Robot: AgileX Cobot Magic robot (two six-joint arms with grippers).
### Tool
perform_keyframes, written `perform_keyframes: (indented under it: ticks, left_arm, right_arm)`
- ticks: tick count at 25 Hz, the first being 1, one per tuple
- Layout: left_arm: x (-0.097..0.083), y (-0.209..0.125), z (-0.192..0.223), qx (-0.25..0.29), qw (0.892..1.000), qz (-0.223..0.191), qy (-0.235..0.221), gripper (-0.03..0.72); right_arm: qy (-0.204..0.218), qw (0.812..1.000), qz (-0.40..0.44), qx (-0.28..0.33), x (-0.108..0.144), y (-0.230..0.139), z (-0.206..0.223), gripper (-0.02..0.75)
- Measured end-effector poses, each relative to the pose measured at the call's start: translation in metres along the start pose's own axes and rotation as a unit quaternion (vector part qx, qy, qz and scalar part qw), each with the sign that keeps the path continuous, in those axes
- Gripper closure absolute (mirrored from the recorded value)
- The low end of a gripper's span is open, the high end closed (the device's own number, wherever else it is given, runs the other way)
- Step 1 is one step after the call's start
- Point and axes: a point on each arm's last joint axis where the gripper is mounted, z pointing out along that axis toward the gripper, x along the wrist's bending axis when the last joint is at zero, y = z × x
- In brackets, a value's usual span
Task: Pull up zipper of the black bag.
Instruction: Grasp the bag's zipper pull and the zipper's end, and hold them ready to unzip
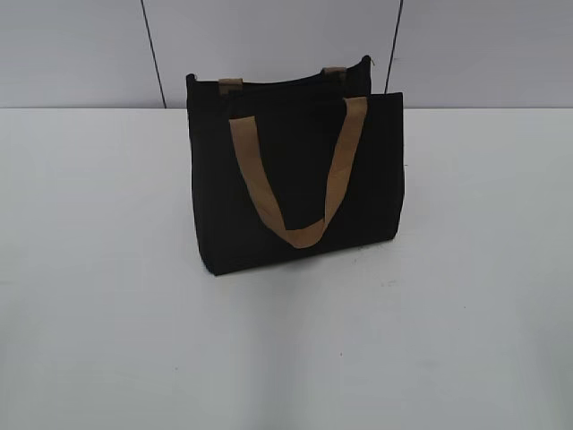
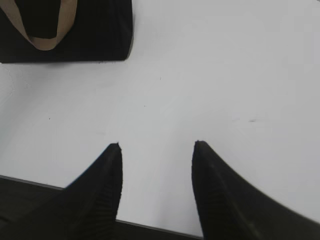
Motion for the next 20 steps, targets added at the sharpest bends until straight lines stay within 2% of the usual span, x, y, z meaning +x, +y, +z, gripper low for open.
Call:
perform_keyframes:
  ticks: [4,11,16,20]
  left_arm:
    - [0.001,0.008,0.005,0.004,1.000,0.012,0.004,0.221]
    - [0.004,0.041,0.033,-0.028,0.999,0.045,0.006,0.227]
    - [0.002,0.066,0.075,-0.025,0.997,0.066,-0.016,0.246]
    - [-0.001,0.077,0.116,-0.011,0.996,0.071,-0.050,0.249]
  right_arm:
    - [0.004,0.999,0.006,0.033,-0.003,0.008,0.009,0.376]
    - [0.007,0.997,0.007,0.074,-0.013,0.050,0.036,0.376]
    - [0.032,0.994,-0.014,0.101,-0.017,0.076,0.063,0.376]
    - [0.062,0.992,-0.025,0.106,-0.018,0.098,0.080,0.376]
